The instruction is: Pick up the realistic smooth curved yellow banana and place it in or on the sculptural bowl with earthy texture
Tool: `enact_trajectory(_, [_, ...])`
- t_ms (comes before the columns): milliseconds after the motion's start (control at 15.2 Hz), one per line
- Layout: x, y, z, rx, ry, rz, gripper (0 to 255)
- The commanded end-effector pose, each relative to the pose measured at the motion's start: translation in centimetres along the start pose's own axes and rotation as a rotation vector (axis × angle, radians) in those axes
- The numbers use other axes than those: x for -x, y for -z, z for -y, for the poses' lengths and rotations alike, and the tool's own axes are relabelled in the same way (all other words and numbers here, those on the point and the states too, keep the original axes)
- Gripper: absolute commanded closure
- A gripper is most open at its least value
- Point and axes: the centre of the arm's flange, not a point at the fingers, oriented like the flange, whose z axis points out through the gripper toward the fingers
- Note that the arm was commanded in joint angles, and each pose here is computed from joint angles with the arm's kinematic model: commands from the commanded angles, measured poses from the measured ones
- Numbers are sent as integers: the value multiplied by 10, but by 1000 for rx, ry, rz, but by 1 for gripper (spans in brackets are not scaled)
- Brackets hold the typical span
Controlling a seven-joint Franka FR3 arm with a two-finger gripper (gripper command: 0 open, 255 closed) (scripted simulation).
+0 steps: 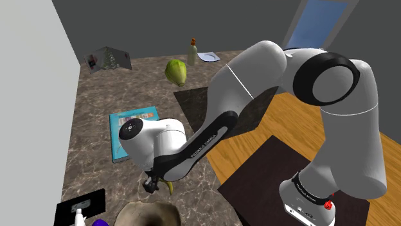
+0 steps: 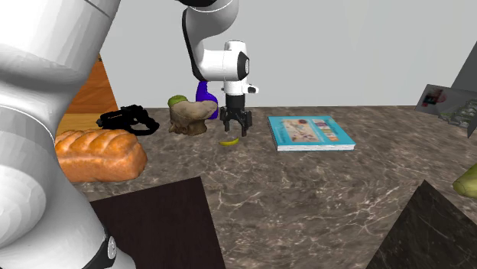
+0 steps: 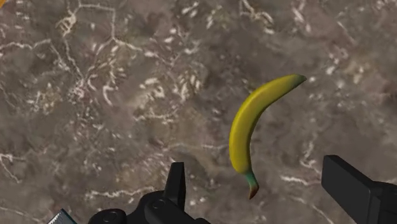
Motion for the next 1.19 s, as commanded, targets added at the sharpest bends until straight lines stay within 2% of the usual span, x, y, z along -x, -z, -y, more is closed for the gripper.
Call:
enact_trajectory(0, [-2, -10, 0, 4, 23, 4, 0])
enact_trajectory(264, [-2, -29, 0, 4, 23, 4, 0])
enact_trajectory(726, [-2, -29, 0, 4, 23, 4, 0])
enact_trajectory(792, [-2, -29, 0, 4, 23, 4, 255])
enact_trajectory(1122, [-2, -29, 1, 5, 23, 4, 255])
